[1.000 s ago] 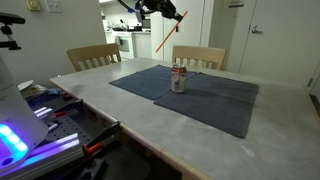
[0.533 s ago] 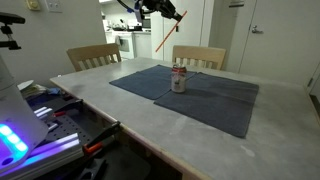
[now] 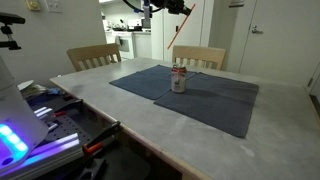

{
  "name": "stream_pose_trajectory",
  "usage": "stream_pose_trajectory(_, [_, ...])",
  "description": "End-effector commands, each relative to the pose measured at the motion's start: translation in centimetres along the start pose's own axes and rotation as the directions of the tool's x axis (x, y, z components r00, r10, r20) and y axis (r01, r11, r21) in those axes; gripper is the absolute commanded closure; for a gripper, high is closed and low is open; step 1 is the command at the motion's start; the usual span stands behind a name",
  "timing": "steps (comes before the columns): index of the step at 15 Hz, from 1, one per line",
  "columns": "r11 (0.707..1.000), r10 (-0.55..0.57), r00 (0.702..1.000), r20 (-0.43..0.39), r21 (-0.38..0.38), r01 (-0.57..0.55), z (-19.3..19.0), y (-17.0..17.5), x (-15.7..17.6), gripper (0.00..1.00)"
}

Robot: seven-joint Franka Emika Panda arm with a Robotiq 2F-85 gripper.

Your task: Pick up the straw from the table and put it in the can.

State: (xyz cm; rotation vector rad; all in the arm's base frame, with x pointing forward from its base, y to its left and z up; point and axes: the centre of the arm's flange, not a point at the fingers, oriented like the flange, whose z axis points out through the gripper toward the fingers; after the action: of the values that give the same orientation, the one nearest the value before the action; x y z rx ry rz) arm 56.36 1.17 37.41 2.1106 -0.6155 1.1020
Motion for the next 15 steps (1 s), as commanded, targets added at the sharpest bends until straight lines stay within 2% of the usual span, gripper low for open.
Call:
stream_pose_trajectory(1, [1.000,-0.022,0.999,-0.031,-0.002,0.022,1.9,0.4,0.4,0.98])
stream_pose_trajectory(7, [0.993,0.045,0.999,-0.005,-0.112,-0.045,4.8,1.4,-0.3,0.98])
stream_pose_trajectory(12, [0.964,0.138,0.990,-0.020,-0.227,-0.139,6.4,1.8,-1.2,0.98])
stream_pose_trajectory(15, [0.952,0.154,0.987,-0.035,-0.262,-0.158,6.3,1.4,-1.8,0.98])
